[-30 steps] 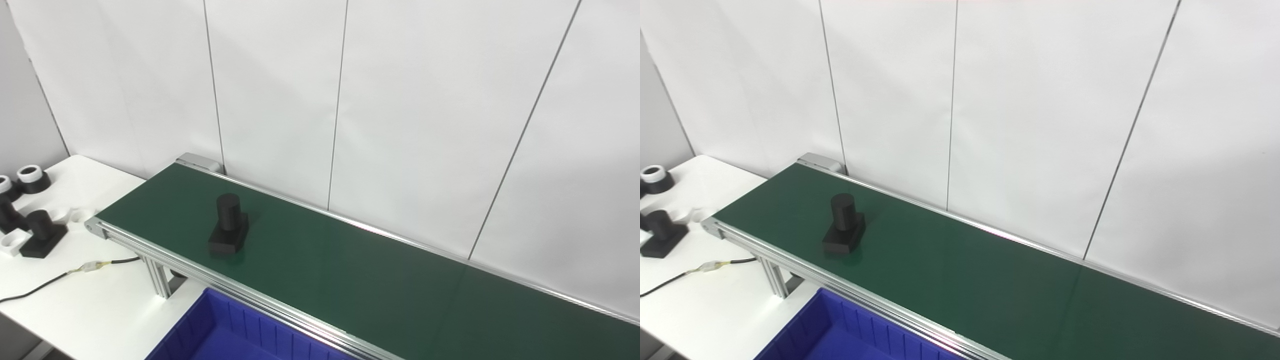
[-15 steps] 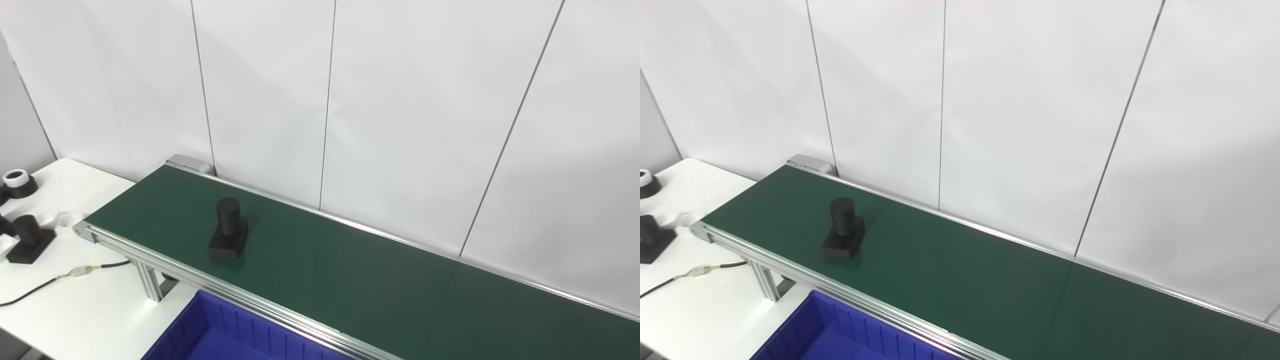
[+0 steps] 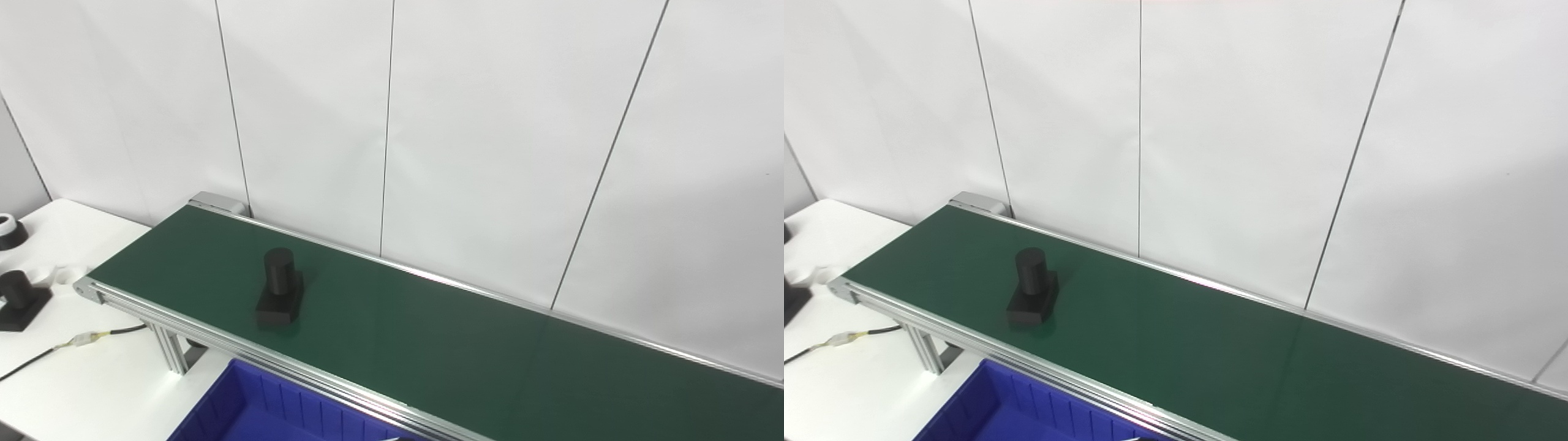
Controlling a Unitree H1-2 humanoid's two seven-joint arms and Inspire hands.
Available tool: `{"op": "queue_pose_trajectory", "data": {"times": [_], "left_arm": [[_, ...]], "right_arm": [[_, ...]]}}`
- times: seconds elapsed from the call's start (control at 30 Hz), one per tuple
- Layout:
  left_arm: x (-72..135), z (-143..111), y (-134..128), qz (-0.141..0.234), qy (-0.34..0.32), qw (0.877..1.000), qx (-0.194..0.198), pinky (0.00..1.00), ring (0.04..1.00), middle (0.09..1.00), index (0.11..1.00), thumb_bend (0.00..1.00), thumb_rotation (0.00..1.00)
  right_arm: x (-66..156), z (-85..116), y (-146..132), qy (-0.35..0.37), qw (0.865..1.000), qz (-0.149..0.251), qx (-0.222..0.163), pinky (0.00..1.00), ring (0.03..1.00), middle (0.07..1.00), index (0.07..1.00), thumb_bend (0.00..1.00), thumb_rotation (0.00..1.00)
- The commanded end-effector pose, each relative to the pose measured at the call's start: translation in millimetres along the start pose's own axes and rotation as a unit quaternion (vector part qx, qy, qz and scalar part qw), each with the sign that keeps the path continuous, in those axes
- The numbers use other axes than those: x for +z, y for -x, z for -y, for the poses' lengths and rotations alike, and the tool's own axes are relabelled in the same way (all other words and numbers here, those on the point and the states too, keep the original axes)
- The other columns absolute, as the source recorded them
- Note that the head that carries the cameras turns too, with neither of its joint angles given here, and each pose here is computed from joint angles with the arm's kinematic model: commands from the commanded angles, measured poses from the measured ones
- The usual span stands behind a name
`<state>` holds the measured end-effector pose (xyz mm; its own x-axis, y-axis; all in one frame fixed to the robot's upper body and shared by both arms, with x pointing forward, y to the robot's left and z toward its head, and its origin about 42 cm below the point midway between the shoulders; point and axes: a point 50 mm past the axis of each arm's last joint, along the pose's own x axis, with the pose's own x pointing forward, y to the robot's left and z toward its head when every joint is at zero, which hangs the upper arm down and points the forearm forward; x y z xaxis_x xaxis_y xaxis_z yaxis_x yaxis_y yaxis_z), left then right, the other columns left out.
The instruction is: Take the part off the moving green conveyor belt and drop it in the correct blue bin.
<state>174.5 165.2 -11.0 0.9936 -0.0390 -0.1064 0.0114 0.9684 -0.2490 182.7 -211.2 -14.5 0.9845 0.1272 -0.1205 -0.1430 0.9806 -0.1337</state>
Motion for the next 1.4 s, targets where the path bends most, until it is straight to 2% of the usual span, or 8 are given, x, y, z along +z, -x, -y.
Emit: {"op": "queue_pose_trajectory", "data": {"times": [0.0, 0.4, 1.37], "left_arm": [[11.0, 3.2, -7.9, 0.031, -0.003, 0.999, -0.015, 0.58, 0.62, 0.679, 0.733, 0.64, 0.0], [11.9, 1.1, -7.5, 0.028, -0.004, 0.999, -0.018, 0.59, 0.632, 0.698, 0.746, 0.61, 0.0], [12.8, -5.7, 0.0, 0.026, 0.015, 0.999, -0.013, 0.63, 0.669, 0.725, 0.766, 0.52, 0.0]], "right_arm": [[13.9, -1.4, -9.6, -0.005, 0.999, 0.043, -0.003, 0.58, 0.681, 0.766, 0.81, 0.65, 0.01], [12.1, 0.1, -6.8, -0.007, 0.999, 0.039, -0.01, 0.56, 0.675, 0.761, 0.802, 0.68, 0.01], [17.9, -2.9, -2.5, 0.0, 0.999, 0.05, -0.006, 0.56, 0.664, 0.757, 0.795, 0.69, 0.0]]}}
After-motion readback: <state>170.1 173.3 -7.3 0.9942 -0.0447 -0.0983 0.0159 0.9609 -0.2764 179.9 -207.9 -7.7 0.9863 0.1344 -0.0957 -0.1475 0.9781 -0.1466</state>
